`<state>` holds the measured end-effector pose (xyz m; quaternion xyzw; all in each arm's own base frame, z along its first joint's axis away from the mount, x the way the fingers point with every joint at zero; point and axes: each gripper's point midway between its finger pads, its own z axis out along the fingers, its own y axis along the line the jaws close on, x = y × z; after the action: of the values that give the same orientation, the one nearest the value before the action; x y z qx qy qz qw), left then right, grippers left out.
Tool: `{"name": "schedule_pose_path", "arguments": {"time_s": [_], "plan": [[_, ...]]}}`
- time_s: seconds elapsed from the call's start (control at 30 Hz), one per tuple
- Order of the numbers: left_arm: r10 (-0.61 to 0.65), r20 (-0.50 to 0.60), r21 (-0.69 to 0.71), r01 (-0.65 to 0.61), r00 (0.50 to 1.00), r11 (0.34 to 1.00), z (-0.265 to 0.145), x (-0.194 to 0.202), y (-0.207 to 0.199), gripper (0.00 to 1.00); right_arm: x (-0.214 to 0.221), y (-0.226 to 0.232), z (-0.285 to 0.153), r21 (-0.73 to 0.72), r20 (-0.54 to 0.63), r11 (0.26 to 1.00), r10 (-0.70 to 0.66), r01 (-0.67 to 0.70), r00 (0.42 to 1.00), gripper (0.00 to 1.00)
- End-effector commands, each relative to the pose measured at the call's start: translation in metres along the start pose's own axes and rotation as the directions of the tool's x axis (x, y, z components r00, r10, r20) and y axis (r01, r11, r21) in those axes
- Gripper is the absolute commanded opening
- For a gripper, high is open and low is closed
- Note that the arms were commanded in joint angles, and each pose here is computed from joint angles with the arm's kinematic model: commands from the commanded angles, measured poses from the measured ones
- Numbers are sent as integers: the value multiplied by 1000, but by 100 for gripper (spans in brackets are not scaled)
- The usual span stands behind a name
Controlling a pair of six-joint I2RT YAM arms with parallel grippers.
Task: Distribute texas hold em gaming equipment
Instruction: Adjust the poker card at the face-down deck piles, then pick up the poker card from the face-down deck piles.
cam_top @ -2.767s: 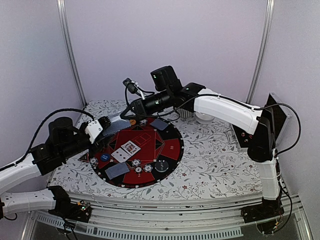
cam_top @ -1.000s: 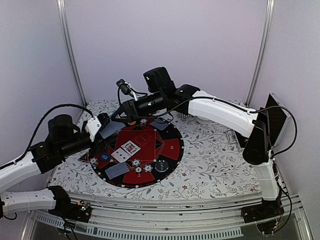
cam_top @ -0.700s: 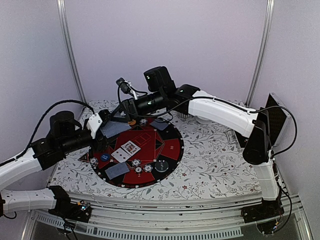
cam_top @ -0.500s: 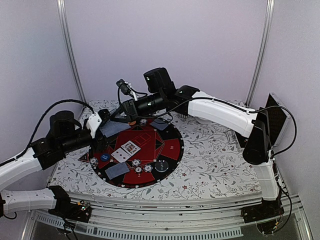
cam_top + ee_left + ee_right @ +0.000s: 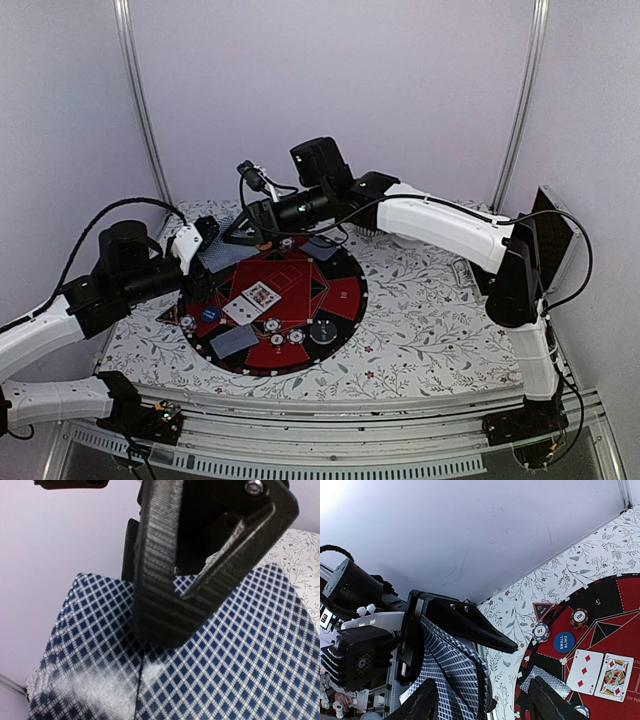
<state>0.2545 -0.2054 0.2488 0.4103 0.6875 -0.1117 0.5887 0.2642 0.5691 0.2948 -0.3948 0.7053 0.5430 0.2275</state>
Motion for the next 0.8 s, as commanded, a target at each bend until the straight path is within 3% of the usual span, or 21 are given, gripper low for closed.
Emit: {"name": "schedule_pose_path", "arguments": {"time_s": [0.0,0.5,0.77], "plan": [[-11,31,-19,11,999,1000,-3,-14,9,57,-16,7,-15,-2,42,1000,-15,15,999,63],[-9,29,-24,9,1000,1000,-2,-13,10,57,-25,22,-39,-12,63,1000,5,-4,998,73],[-8,26,-24,9,1000,1000,-2,-12,10,57,-8,29,-60,-57,4,994,94,-94,996,62]]}}
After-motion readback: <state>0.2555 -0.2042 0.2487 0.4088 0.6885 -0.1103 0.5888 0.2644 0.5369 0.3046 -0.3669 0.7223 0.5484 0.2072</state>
